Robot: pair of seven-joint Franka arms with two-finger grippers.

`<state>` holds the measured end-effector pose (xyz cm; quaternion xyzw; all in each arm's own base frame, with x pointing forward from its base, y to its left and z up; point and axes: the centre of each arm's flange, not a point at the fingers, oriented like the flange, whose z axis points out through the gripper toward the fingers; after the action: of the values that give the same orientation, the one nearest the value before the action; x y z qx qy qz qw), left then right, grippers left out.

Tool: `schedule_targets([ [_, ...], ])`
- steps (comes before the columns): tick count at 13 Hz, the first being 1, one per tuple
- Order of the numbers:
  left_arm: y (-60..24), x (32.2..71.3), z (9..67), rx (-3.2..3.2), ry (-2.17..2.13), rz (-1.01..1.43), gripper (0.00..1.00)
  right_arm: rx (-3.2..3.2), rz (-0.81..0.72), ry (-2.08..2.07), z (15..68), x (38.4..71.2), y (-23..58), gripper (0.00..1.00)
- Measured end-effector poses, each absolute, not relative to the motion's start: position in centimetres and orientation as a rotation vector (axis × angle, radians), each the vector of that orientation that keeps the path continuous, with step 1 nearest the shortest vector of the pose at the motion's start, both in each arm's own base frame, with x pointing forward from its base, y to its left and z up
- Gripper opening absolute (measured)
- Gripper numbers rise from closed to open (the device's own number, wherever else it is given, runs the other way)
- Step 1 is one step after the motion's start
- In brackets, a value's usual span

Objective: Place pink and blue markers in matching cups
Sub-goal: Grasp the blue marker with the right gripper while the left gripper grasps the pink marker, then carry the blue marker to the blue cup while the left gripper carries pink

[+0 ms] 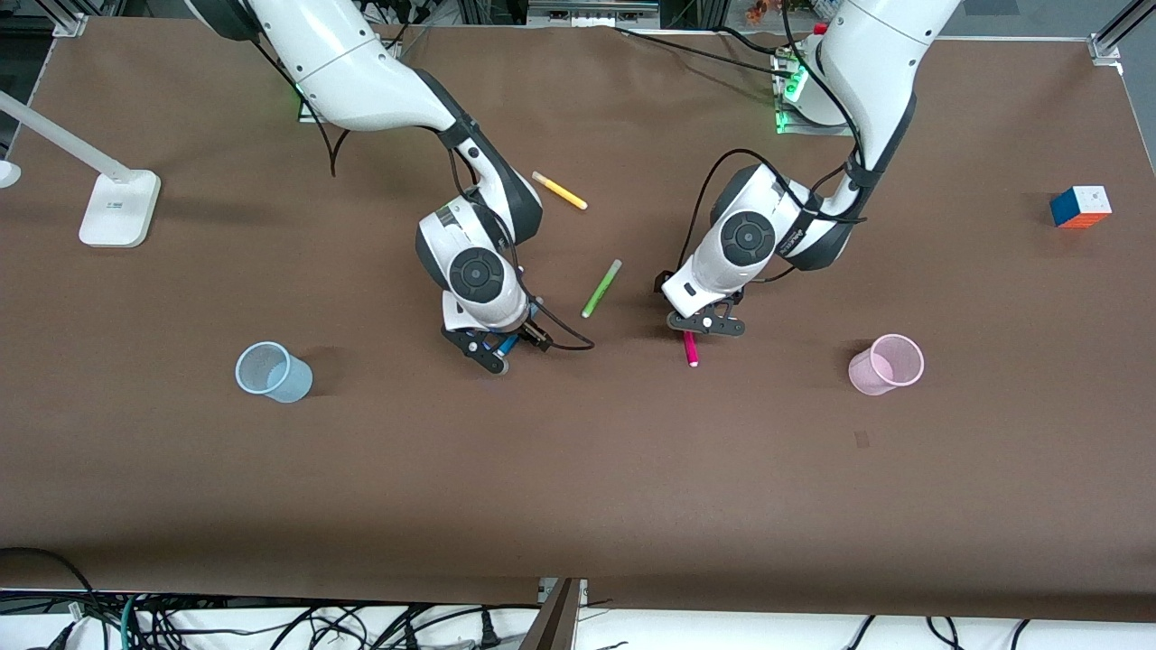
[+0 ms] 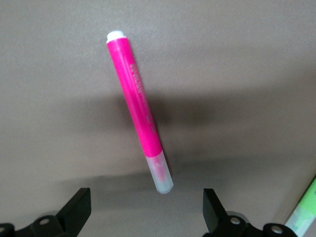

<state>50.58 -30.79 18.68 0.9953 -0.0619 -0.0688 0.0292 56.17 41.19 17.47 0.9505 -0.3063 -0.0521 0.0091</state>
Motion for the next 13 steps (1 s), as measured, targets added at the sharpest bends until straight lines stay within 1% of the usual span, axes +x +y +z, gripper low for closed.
schedule_targets([
  [1,-30.8,50.5,18.5,3.075,-0.207,-0.207,1.00,2.971,-0.157,-0.948,17.0,56.0,41.3,0.97],
  [2,-30.9,50.4,18.2,3.077,-0.215,-0.209,0.93,2.980,-0.146,-0.942,16.9,56.0,41.5,0.94],
  [3,-30.9,50.4,18.0,3.078,-0.218,-0.212,0.93,2.998,-0.131,-0.931,17.0,56.1,41.7,0.81],
  [4,-31.0,50.3,18.0,3.077,-0.219,-0.212,0.86,3.017,-0.119,-0.909,17.3,56.3,41.9,0.70],
  [6,-31.0,50.3,17.8,3.077,-0.221,-0.212,0.61,3.034,-0.110,-0.877,17.7,56.5,42.0,0.44],
  [7,-31.1,50.3,17.8,3.077,-0.223,-0.214,0.54,3.038,-0.106,-0.865,17.8,56.7,42.0,0.33],
  [8,-31.1,50.2,17.6,3.078,-0.225,-0.218,0.53,3.041,-0.103,-0.857,17.8,56.8,41.8,0.21],
  [9,-31.3,50.1,17.5,3.078,-0.229,-0.221,0.53,3.042,-0.099,-0.852,17.9,57.0,41.5,0.17],
  [11,-31.4,50.0,17.5,3.077,-0.234,-0.222,0.48,3.036,-0.094,-0.853,18.5,58.0,40.4,0.17],
  [12,-31.5,49.9,17.5,3.077,-0.236,-0.221,0.41,3.022,-0.109,-0.856,19.4,58.7,39.4,0.17],
  [13,-31.5,49.9,17.5,3.077,-0.236,-0.221,0.41,3.005,-0.140,-0.864,21.0,59.7,38.2,0.17],
])
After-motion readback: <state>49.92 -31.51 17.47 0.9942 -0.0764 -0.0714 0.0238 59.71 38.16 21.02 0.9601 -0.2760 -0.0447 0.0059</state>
